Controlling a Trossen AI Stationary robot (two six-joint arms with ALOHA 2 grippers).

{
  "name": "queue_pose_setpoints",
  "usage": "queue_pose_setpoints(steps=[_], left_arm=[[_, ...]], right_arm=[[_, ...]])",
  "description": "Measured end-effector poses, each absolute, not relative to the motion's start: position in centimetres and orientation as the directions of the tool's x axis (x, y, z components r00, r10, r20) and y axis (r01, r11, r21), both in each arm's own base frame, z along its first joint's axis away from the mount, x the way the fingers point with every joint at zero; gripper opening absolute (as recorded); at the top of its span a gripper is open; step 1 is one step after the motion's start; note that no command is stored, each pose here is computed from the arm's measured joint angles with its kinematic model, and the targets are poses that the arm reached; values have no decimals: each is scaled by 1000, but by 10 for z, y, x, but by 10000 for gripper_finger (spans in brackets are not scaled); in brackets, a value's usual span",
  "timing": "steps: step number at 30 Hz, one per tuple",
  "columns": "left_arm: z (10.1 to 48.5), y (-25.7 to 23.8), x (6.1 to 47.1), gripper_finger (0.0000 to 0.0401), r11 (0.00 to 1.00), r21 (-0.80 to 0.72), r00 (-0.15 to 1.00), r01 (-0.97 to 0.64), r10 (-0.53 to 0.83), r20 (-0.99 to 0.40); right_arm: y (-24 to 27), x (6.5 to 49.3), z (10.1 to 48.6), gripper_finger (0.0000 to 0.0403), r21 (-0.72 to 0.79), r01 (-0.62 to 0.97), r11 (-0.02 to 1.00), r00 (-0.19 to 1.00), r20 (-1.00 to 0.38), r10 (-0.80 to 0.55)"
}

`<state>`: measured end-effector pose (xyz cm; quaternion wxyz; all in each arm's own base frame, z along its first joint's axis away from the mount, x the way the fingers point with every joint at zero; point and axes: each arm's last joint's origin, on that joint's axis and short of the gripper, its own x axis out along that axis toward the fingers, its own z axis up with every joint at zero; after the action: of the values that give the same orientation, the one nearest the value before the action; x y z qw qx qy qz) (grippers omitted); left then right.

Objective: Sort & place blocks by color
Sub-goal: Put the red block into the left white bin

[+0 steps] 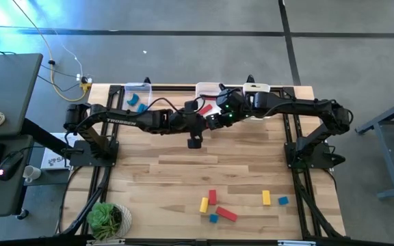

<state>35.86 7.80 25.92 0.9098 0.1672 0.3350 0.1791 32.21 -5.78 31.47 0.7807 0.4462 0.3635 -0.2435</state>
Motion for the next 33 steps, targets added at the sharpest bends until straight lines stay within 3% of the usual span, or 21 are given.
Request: queue_pose_setpoints(steps=[12, 21, 33], left_arm=[[261, 85, 357, 145, 879, 403, 709, -256, 454, -540], [261, 105, 352, 190, 862, 396, 677, -317, 498, -542], [269, 135, 336, 216, 713, 536, 527, -453, 699, -484]], right_arm=[[-63, 319, 311, 36, 455, 725, 517, 579, -810, -99], [-93, 311, 310, 38, 386, 731, 563, 557, -814, -165], [-140, 294, 311, 38, 292, 733, 615, 533, -807, -253]])
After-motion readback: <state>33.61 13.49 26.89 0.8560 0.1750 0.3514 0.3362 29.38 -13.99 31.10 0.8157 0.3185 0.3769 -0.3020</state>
